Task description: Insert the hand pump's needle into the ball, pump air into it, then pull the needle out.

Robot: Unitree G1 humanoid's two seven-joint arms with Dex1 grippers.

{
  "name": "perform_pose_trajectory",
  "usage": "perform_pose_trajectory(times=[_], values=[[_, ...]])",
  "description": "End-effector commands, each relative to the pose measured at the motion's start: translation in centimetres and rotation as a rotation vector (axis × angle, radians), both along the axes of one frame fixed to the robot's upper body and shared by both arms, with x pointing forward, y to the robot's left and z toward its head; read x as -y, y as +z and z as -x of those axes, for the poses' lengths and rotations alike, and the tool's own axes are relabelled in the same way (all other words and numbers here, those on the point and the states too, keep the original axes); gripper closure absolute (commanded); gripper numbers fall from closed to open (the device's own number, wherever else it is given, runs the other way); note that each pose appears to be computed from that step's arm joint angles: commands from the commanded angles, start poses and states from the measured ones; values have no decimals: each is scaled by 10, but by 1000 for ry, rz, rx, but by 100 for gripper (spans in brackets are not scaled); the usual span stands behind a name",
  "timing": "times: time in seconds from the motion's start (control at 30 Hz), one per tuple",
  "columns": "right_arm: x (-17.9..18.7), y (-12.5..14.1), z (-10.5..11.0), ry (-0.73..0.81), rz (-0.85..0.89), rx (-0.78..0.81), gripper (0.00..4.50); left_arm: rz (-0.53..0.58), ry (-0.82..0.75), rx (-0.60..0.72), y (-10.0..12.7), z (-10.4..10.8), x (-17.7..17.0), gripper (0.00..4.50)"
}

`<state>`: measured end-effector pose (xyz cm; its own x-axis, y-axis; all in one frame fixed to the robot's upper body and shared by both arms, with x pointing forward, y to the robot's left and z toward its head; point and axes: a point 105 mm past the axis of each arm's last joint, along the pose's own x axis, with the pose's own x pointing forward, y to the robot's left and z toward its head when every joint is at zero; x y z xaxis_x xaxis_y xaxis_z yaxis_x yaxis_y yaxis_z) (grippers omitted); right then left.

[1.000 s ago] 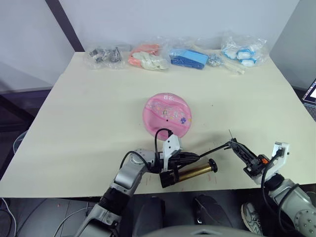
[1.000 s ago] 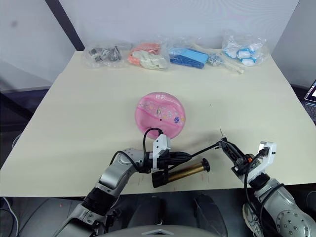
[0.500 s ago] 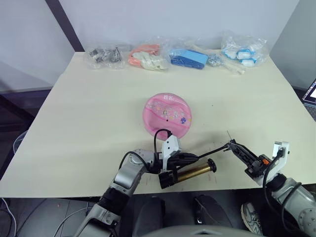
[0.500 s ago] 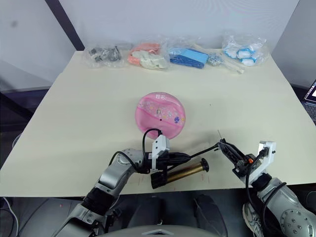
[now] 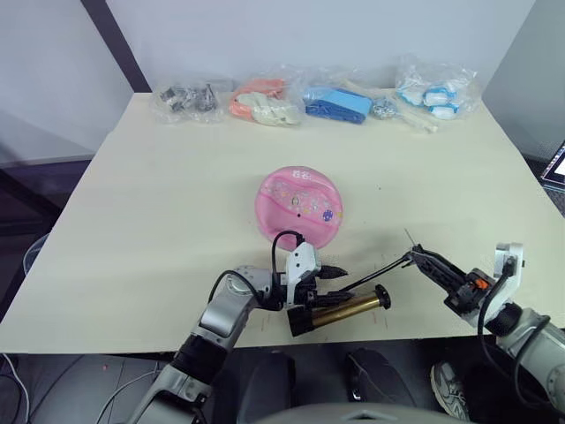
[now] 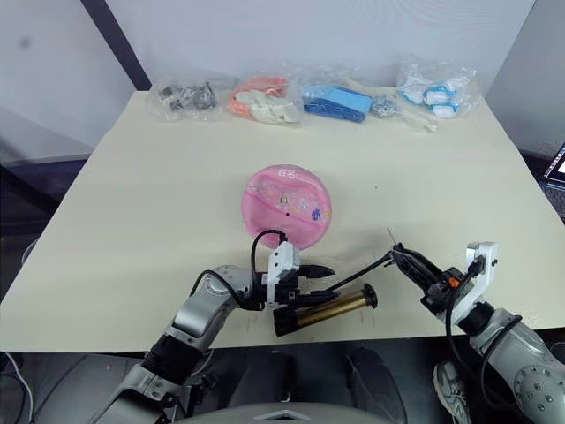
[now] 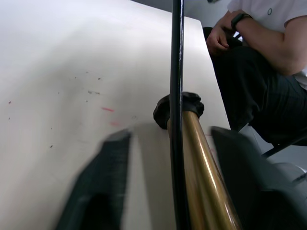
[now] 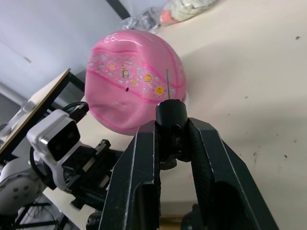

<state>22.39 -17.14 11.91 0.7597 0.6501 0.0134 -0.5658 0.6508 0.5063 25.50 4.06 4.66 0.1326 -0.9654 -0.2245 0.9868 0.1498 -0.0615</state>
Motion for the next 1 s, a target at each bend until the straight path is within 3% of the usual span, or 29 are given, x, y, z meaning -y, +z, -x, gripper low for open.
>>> perform_pose_trajectory(times=[0.03,0.43,0.73,1.0], values=[[-3,21,1,57,73,106,415,43,-26,51,19,4,-5,4],[-5,46,-4,244,385,388,415,11,27,178,64,2,-58,4],[-3,52,-7,275,410,438,415,44,199,282,108,-27,-101,4],[-7,52,-6,279,438,488,415,63,379,357,143,-64,-126,4]])
